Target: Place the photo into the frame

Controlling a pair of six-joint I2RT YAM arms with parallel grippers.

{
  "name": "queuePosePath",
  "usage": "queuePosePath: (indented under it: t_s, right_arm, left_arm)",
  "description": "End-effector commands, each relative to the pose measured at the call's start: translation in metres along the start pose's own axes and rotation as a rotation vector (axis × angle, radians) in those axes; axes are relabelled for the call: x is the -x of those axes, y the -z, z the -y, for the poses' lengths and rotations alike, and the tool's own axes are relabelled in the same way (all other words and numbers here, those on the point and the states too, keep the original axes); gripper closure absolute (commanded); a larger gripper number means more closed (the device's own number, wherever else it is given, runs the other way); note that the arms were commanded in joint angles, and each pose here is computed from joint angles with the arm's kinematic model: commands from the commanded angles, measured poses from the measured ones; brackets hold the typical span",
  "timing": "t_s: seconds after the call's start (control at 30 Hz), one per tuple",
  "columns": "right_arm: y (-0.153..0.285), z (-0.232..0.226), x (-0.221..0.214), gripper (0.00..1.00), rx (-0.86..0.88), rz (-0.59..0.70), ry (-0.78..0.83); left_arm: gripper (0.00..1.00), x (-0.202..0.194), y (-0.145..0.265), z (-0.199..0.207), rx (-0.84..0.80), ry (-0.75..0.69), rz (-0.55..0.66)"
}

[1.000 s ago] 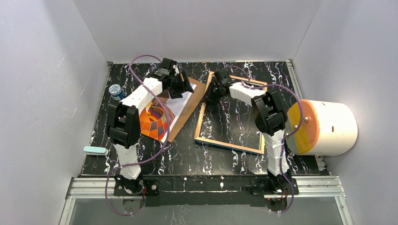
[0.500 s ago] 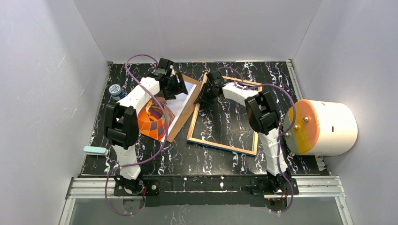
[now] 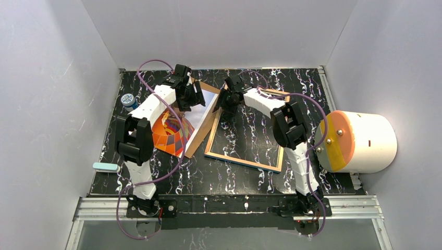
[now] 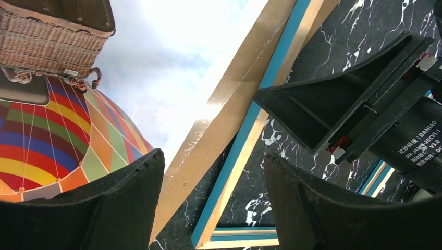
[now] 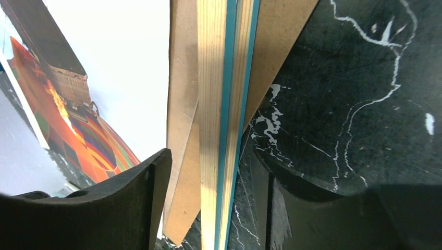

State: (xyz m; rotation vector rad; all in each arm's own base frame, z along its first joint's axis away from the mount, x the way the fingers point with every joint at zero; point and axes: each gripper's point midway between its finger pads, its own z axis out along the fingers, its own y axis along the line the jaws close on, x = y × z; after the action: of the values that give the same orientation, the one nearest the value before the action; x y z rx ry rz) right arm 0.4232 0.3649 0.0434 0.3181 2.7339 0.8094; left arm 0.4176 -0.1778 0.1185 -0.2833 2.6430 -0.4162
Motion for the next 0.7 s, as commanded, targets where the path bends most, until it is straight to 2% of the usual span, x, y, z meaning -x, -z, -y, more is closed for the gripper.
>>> queuePosePath:
  t_s: [0.0, 0.2, 0.4, 0.5, 0.67]
  right_arm:
    - [0.03, -0.015, 0.021, 0.33, -0.022, 0.092, 0.058]
    - [0.088, -0.042, 0.052, 0.23, -0.007, 0.25, 0.158]
    - [0.133, -0.047, 0.068, 0.21, -0.031, 0.375, 0.235]
    - [0.135, -0.057, 0.057, 0.24, 0.042, 0.332, 0.263]
    - [0.11, -0.064, 0.026, 0.36, 0.16, 0.183, 0.22]
  left_arm:
    - [0.31, 0.022, 0.036, 0.006, -0.011, -0.03, 0.081]
    - [0.28, 0.031, 0.048, 0.007, -0.002, -0.058, 0.101]
    - [0.22, 0.039, 0.057, 0.005, 0.011, -0.1, 0.116]
    - [0.2, 0.038, 0.056, 0.0, 0.024, -0.114, 0.108]
    - [0.2, 0.018, 0.039, -0.013, 0.027, -0.108, 0.047]
